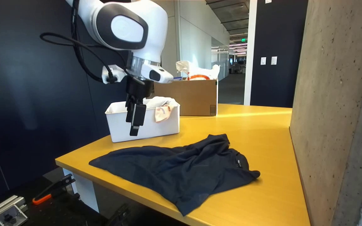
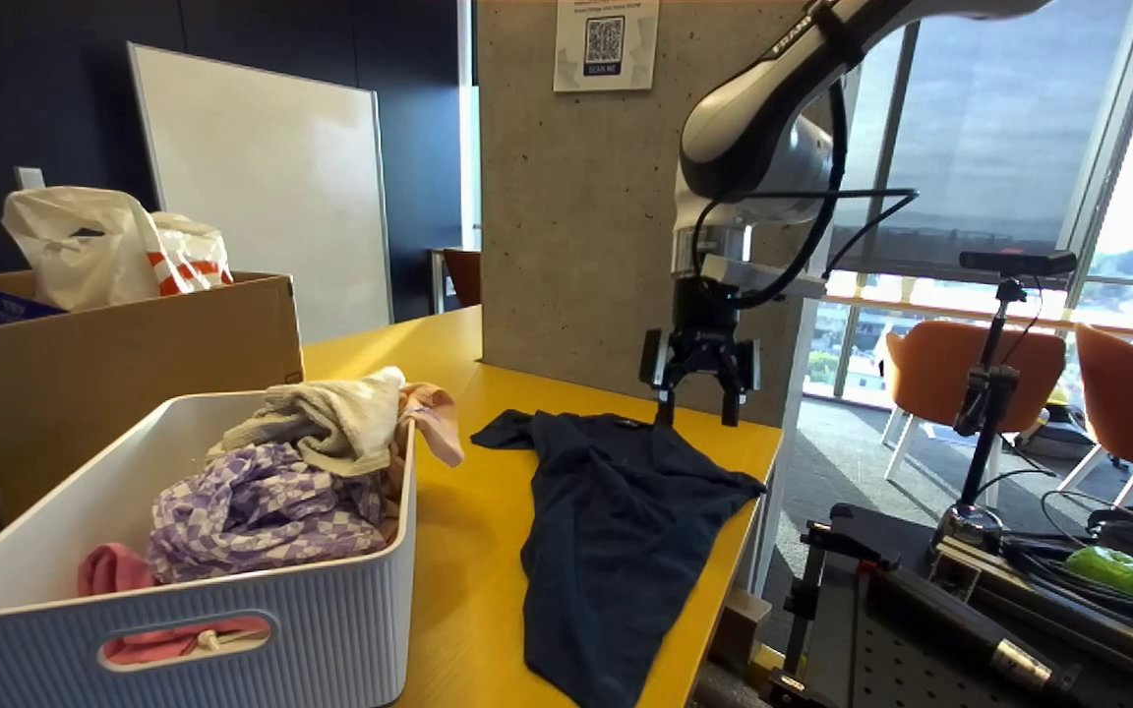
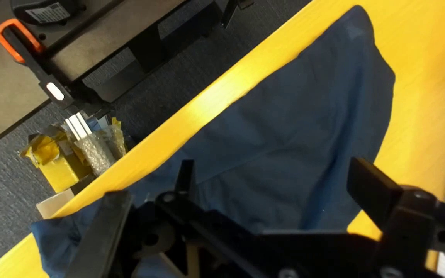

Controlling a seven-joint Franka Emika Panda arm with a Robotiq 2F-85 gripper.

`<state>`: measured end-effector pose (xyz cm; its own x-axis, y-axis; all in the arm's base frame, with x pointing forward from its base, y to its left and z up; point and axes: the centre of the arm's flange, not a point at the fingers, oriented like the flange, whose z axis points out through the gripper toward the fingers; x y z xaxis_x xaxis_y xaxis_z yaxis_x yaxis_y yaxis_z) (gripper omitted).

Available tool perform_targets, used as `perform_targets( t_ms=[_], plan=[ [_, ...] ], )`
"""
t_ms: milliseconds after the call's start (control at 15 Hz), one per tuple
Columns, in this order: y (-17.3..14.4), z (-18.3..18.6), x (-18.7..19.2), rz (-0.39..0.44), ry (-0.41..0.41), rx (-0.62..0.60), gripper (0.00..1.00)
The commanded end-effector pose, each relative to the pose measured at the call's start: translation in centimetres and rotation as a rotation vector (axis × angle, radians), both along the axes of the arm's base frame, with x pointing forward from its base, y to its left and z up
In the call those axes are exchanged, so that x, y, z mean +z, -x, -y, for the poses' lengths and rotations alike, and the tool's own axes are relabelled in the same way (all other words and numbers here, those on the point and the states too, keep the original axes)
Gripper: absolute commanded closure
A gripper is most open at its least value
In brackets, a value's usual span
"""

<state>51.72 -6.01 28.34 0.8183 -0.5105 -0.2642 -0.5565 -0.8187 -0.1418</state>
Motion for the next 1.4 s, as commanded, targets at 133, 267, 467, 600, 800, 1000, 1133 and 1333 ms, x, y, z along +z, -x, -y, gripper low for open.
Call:
perform_targets(
  t_ms=[133,267,467,600,800,1000,1133,1333],
  plan=[
    [-6.1,-4.7,-6.9,-0.071,0.056,-0.019,0.0],
    [-7.3,-6.1,-8.5,-0.057,0.097,-0.031,0.0],
    [-7.1,-8.9,-10.6,-0.048,0.146,-0.055,0.0],
    [-7.2,-10.3,-12.2,-0.035,0.177,-0.058,0.0],
    [-7.2,-11.6,-14.4,-0.027,0.21,-0.067,0.0],
    [-7.2,-12.0,-16.0,0.006,0.239,-0.054,0.0],
    [-7.2,-12.2,-16.5,0.039,0.251,-0.032,0.0],
    [-7.1,-12.3,-16.5,0.071,0.251,-0.021,0.0]
  ],
)
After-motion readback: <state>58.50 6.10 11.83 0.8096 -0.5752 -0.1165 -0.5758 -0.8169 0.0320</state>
